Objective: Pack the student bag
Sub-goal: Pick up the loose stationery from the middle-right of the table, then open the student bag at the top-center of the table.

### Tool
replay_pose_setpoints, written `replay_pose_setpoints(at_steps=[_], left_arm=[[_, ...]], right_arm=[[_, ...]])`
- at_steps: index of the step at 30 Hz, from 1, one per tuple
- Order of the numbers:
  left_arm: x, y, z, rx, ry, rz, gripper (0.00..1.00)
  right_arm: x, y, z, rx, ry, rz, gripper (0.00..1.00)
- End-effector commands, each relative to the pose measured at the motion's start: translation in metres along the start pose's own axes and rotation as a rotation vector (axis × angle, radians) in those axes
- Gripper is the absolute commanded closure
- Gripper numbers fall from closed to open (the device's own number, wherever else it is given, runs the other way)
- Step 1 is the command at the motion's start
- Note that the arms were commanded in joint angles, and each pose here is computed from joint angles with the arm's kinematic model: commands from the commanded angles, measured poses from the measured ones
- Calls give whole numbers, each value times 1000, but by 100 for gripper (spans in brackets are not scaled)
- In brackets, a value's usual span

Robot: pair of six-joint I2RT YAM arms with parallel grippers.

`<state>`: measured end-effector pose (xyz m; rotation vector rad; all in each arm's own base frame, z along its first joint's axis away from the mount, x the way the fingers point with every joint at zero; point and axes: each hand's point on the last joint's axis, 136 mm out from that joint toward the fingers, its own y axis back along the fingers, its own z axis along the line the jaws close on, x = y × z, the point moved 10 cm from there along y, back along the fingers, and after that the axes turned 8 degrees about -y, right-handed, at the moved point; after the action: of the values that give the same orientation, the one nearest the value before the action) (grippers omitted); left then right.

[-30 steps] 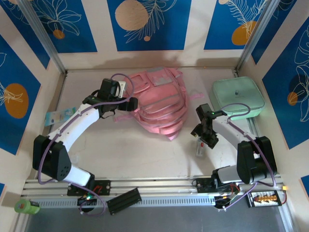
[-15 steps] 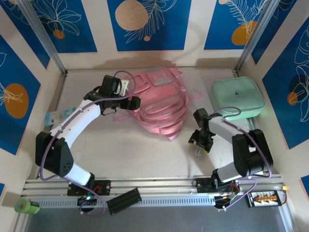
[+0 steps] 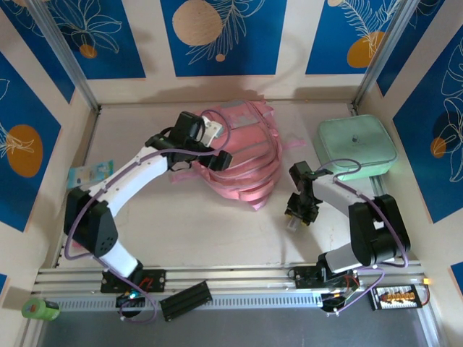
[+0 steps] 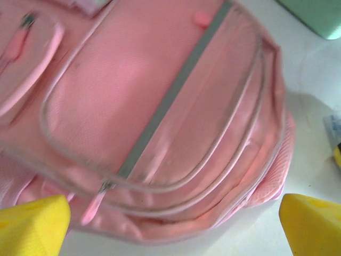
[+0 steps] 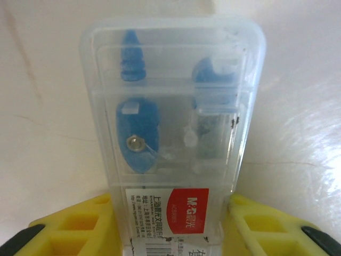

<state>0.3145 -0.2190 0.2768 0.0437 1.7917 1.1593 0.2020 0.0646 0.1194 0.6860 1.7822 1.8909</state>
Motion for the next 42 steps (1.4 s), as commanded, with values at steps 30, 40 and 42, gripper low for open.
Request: replay_pose_setpoints(at_steps=[30,40,42], left_arm=[[-40,-121,-18,194,-546,315,66],[-46,-110,-21,221,-530,298,90],[-49,-104,-24,234,-518,285,100]], right_arm=[[-9,41,11,-375,-69,-46,58],[-9,47,14,-406,-59,-53,58],[-9,49,15,-412,-53,-55,58]])
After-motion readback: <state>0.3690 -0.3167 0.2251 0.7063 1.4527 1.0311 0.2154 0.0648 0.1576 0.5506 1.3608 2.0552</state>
